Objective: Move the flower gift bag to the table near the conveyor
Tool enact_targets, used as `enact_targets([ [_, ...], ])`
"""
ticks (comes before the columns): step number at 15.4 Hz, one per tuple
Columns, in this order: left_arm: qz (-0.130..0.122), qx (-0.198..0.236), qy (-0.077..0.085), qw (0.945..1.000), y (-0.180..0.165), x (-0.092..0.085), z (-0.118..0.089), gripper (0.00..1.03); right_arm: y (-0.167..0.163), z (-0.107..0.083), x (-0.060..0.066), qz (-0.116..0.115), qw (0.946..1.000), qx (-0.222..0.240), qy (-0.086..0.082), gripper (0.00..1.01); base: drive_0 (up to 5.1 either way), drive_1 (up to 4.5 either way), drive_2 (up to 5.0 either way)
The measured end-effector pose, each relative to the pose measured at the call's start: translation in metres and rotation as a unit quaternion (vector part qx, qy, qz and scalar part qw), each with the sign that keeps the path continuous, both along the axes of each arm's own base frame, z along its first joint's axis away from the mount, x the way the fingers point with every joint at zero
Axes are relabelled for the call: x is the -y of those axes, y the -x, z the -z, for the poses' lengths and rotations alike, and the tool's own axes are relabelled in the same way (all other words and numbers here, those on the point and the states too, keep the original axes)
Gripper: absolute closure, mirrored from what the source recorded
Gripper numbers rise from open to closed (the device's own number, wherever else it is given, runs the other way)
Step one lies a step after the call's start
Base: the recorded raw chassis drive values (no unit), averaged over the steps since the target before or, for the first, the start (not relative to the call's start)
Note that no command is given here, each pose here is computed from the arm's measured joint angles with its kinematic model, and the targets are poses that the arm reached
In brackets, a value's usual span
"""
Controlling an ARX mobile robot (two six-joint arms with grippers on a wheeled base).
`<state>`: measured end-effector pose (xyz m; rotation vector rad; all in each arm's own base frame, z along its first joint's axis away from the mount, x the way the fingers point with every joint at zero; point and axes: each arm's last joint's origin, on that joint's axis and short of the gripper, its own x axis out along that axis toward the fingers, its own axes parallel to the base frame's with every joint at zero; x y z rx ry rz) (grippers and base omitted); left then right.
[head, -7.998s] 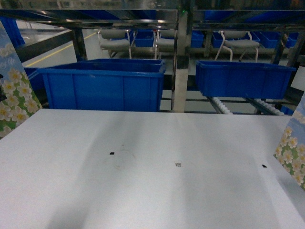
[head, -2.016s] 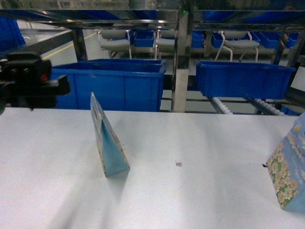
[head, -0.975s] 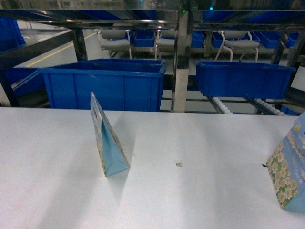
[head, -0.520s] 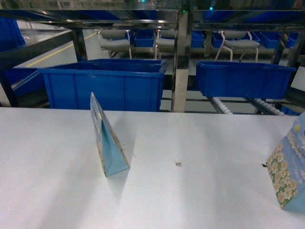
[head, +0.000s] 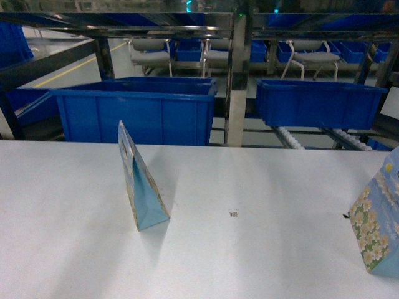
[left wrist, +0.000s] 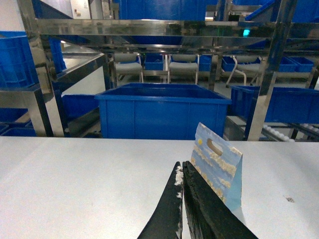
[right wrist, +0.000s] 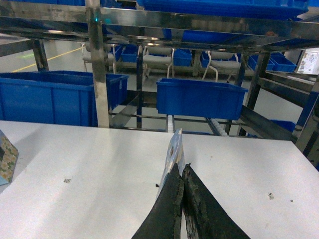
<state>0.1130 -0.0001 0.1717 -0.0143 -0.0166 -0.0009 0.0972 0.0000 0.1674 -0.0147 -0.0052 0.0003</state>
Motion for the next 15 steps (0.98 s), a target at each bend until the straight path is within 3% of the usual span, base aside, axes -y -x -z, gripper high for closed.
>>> enact_targets([
  [3,0.0,0.001,0.0,1.0,0.005,0.0,0.0,1.01,0.0,0.0,0.0,0.0,1.0,0.0,0.0,0.99,0.0,0.0,0.0],
  [7,0.0,-0.03,0.0,0.9995,0.013,0.0,0.008,1.01,0.0,0.0,0.0,0.0,1.0,0.0,0.0,0.99,0.0,0.0,0.0],
  [8,0.0,-0.028,0.0,0.9996,0.013,0.0,0.007,1.01,0.0,0.0,0.0,0.0,1.0,0.0,0.0,0.99,0.0,0.0,0.0],
  [9,0.0,0.006,0.0,1.0,0.016,0.0,0.001,1.01,0.0,0.0,0.0,0.0,1.0,0.0,0.0,0.99,0.0,0.0,0.0],
  [14,0.0,-0.006,0.0,1.0,0.016,0.0,0.004,1.01,0.0,0.0,0.0,0.0,1.0,0.0,0.0,0.99,0.0,0.0,0.0],
  [15,0.0,-0.006,0.0,1.0,0.016,0.0,0.004,0.93,0.0,0.0,0.0,0.0,1.0,0.0,0.0,0.92,0.0,0.0,0.0],
])
